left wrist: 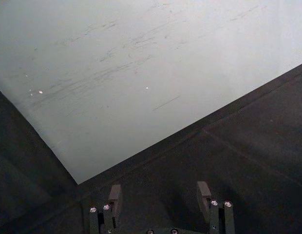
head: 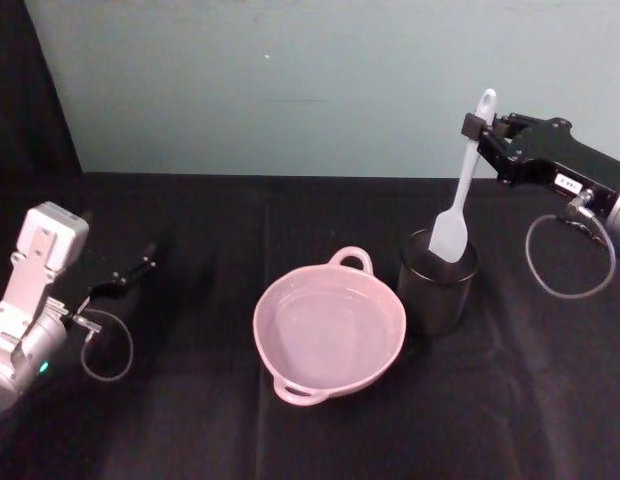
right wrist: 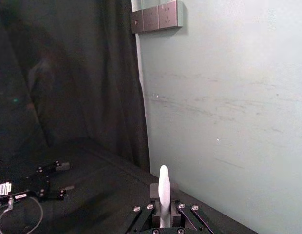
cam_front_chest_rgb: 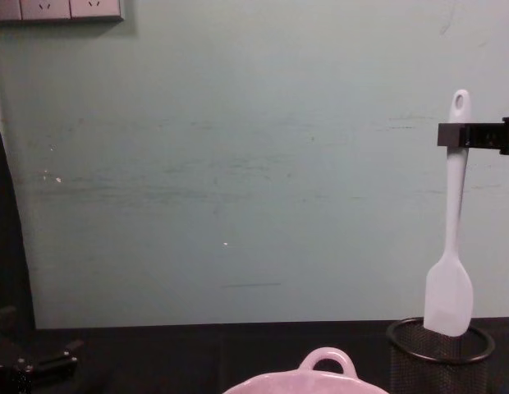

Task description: Use the one hand to pick up the spoon and stir the clear water in the bowl.

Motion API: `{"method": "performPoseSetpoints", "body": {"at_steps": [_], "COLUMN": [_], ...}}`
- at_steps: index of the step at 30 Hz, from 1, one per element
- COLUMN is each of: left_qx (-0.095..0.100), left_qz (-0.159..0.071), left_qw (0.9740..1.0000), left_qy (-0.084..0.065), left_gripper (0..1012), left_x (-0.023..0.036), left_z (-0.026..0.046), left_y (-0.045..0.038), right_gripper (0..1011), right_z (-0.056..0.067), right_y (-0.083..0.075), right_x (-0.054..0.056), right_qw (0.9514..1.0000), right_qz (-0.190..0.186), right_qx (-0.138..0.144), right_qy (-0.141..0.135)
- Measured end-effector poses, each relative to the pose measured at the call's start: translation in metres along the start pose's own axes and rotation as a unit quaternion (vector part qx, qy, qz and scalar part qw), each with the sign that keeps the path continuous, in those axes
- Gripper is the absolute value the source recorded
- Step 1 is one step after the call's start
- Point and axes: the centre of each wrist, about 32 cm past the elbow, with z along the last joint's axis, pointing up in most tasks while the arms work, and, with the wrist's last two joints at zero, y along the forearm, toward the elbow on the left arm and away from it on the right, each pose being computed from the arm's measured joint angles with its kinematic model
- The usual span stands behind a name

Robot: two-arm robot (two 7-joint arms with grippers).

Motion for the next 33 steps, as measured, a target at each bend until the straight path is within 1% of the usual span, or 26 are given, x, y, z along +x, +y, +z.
{"method": "performPoseSetpoints", "body": {"at_steps": [13,16,17,18,19,23,24,27,28,31,33], "left_qx": [0.000,0.000,0.000,0.000,0.000,0.000,0.000,0.000,0.000,0.000,0.000], "left_qz": [0.000,0.000,0.000,0.000,0.000,0.000,0.000,0.000,0.000,0.000,0.000], "left_qw": [1.0000,1.0000,1.0000,1.0000,1.0000,1.0000,1.0000,1.0000,1.0000,1.0000,1.0000], "left_qy": [0.000,0.000,0.000,0.000,0.000,0.000,0.000,0.000,0.000,0.000,0.000], "left_gripper": [1005,1005,1005,1005,1005,1005,1005,1005,1005,1005,1005], "left_x": [0.0000,0.0000,0.0000,0.0000,0.0000,0.0000,0.0000,0.0000,0.0000,0.0000,0.0000], "left_z": [0.0000,0.0000,0.0000,0.0000,0.0000,0.0000,0.0000,0.0000,0.0000,0.0000,0.0000], "left_y": [0.0000,0.0000,0.0000,0.0000,0.0000,0.0000,0.0000,0.0000,0.0000,0.0000,0.0000], "right_gripper": [114,114,114,114,114,114,114,114,114,114,114], "right_z": [0.000,-0.003,-0.004,-0.004,-0.004,-0.006,-0.006,-0.007,-0.009,-0.011,-0.018], "right_y": [0.000,0.005,0.008,0.008,0.012,0.022,0.027,0.034,0.038,0.045,0.052], "right_x": [0.000,-0.005,-0.008,-0.008,-0.012,-0.022,-0.027,-0.033,-0.037,-0.044,-0.051], "right_qw": [1.0000,1.0000,0.9999,0.9999,0.9997,0.9992,0.9988,0.9982,0.9977,0.9970,0.9962], "right_qz": [0.000,0.009,0.015,0.015,0.023,0.041,0.049,0.060,0.067,0.075,0.083], "right_qx": [0.001,0.002,0.003,0.003,0.003,0.003,0.003,0.000,-0.003,-0.008,-0.007], "right_qy": [0.001,0.002,0.002,0.002,0.001,-0.002,-0.004,-0.007,-0.010,-0.017,-0.024]}}
